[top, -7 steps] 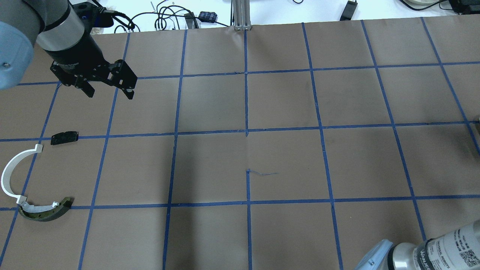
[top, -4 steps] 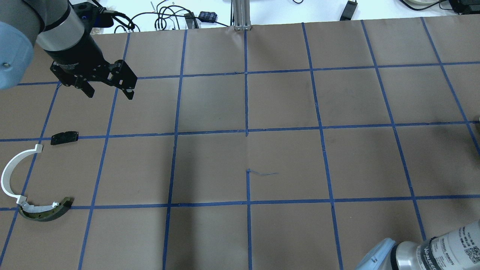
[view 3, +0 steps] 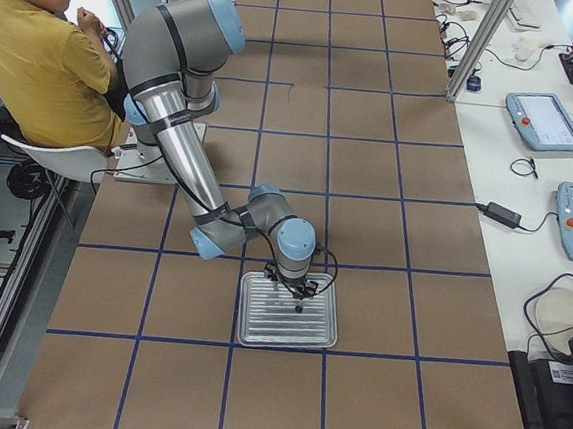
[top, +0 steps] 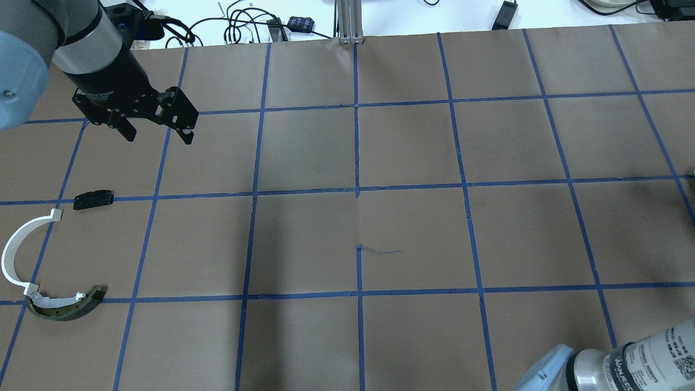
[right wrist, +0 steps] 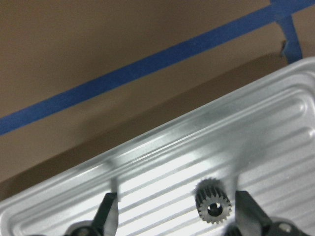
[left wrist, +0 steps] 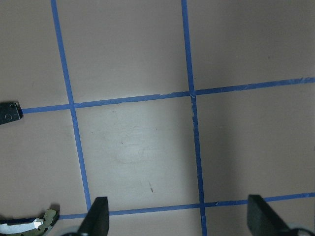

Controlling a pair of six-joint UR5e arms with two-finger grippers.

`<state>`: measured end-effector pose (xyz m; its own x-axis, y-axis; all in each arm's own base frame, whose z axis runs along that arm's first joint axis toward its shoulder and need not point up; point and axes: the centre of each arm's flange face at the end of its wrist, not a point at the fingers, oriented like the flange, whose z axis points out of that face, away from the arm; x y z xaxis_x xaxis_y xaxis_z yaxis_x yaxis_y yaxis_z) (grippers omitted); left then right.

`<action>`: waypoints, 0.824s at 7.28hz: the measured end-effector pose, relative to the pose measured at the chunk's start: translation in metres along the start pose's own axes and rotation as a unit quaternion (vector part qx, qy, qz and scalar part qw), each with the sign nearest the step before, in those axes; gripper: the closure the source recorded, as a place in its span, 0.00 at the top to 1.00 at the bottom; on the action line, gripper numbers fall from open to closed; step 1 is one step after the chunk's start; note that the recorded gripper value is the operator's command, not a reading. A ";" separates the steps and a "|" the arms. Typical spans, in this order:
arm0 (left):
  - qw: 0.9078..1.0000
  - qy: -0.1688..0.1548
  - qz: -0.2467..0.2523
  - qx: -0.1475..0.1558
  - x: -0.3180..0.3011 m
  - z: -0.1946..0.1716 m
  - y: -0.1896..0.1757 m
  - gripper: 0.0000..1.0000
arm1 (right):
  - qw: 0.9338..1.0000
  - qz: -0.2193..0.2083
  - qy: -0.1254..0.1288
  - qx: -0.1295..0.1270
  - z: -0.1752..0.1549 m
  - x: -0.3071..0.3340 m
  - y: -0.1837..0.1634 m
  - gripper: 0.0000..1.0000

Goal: Place bearing gear from tray to pile

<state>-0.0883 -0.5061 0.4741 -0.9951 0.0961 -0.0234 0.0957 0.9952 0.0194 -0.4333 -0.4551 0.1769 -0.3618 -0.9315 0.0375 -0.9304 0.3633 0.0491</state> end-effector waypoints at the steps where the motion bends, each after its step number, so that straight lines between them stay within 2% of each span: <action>1: 1.000 0.000 0.000 0.000 0.000 0.000 0.000 1.00 | 1.000 -0.005 0.003 -0.002 0.000 0.001 0.000 0.77; 3: 1.000 0.000 0.000 0.000 0.000 0.000 0.000 1.00 | 1.000 -0.008 0.006 -0.002 0.000 0.001 0.000 0.70; 6: 1.000 0.000 -0.001 0.002 -0.001 -0.001 0.000 1.00 | 1.000 -0.008 0.010 0.002 0.000 0.002 -0.001 0.47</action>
<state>-0.0873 -0.5064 0.4753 -0.9953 0.0939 -0.0239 0.0935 0.9955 0.0153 -0.4331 -0.4579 0.1767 -0.3466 -0.9363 0.0563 -0.9360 0.3491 0.0450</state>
